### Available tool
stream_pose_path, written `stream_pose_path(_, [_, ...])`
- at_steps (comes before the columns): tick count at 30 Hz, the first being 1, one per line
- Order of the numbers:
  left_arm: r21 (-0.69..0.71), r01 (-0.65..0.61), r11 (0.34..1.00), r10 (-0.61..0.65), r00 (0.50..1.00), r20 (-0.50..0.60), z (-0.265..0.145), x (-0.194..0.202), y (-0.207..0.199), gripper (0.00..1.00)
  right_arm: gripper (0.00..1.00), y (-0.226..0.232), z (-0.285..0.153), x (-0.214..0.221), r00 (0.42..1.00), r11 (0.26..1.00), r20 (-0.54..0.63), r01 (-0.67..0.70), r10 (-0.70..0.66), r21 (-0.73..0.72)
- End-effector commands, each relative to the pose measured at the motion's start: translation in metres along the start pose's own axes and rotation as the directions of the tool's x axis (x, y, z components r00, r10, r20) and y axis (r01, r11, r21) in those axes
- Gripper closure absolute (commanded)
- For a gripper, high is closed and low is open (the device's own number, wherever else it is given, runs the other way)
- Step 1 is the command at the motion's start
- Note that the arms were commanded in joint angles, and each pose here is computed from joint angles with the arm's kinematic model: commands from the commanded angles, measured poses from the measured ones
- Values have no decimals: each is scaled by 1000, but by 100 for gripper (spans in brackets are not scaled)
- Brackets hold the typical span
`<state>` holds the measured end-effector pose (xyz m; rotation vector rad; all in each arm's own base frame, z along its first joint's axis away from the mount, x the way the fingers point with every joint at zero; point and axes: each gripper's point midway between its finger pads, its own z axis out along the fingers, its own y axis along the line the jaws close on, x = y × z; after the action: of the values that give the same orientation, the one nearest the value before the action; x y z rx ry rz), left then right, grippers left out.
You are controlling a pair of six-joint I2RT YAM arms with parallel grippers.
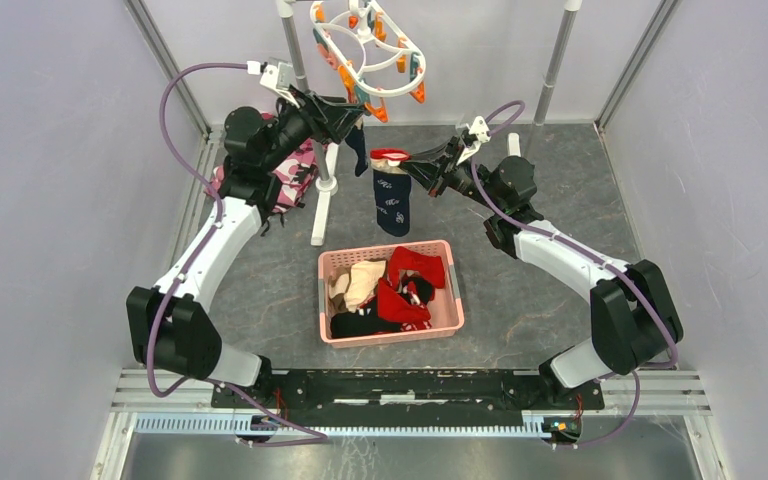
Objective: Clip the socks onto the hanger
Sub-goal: Pick up the sock from the bin, then open the clamp at the hanger.
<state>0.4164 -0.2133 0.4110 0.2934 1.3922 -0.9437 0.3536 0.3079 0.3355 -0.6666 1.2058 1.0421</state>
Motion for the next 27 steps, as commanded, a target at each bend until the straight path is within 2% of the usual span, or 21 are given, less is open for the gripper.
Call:
stream_pose_path(1, [7,-71,997,70,997,45,8,-19,-8,29,100,6,6,-33,996,998,82,50,-47,-35])
stream_pose_path(10, [0,-67,998,66,996,63,16,-22,-13,30,100,7,7,-33,995,998,86,45,-42,-41])
stream_pose_path(20, [-18,-55,998,56,995,84,22,-23,-10,35,100,6,7,-33,996,998,84,42,-38,-40])
stream_pose_path(27, [15,-41,999,40,995,90,18,-26,-19,35,100,5,6,-31,996,999,78,41,-39,-33])
